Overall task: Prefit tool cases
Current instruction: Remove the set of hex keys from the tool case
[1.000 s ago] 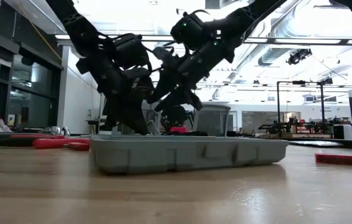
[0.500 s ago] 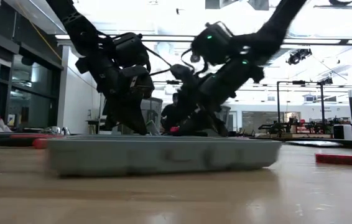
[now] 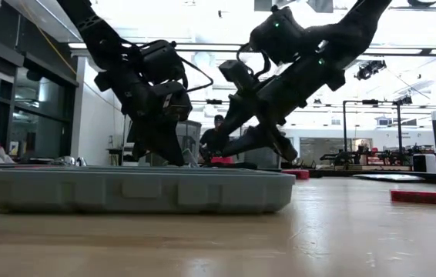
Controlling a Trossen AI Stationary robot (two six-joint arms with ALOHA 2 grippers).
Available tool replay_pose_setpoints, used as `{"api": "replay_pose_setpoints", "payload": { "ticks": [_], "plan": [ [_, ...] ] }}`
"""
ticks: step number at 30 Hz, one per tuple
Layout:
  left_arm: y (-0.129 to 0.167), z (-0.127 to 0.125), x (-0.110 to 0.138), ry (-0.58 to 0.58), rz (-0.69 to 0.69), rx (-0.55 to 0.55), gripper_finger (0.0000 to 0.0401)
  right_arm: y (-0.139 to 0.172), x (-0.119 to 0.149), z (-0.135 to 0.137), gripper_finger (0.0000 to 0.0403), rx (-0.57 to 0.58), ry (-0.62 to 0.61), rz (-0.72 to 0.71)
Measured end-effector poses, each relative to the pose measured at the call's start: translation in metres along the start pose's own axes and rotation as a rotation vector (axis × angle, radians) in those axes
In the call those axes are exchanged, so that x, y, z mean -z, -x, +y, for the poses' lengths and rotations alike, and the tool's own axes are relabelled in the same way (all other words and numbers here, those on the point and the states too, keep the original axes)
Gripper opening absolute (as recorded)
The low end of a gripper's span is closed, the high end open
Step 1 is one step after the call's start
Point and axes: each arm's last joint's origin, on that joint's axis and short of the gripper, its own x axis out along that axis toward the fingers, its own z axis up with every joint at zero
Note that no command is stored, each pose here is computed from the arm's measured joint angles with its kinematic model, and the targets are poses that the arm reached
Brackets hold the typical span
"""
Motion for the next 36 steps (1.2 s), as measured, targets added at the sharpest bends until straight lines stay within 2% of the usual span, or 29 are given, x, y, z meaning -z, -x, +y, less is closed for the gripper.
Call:
{"api": "replay_pose_setpoints", "payload": {
  "ticks": [6,12,20,25,31,33,36],
  "plan": [
    [0.0,0.0,0.0,-0.013,-0.001,0.002,0.0,0.0,0.026,0.015,0.0119,-0.023,-0.017,0.053],
    [0.0,-0.001,-0.002,-0.023,-0.018,0.009,0.0,0.001,0.044,0.011,0.0119,0.108,-0.039,0.061],
    [0.0,-0.003,-0.005,-0.035,-0.046,0.04,0.0,0.001,0.028,-0.003,0.0119,0.185,-0.007,0.055],
    [0.0,-0.004,-0.006,-0.02,-0.042,0.077,0.0,0.0,0.014,-0.008,0.0119,0.159,-0.021,0.004],
    [0.0,-0.008,-0.007,-0.022,-0.057,0.091,0.0,-0.001,0.011,-0.008,0.0119,0.15,-0.021,-0.011],
    [-0.001,-0.011,-0.007,-0.086,-0.059,0.086,0.0,-0.001,0.011,-0.008,0.0119,0.15,-0.016,-0.01],
    [0.0,-0.023,-0.009,-0.364,-0.075,0.015,0.0,-0.001,0.011,-0.008,0.0119,0.15,-0.005,-0.01]
  ]
}}
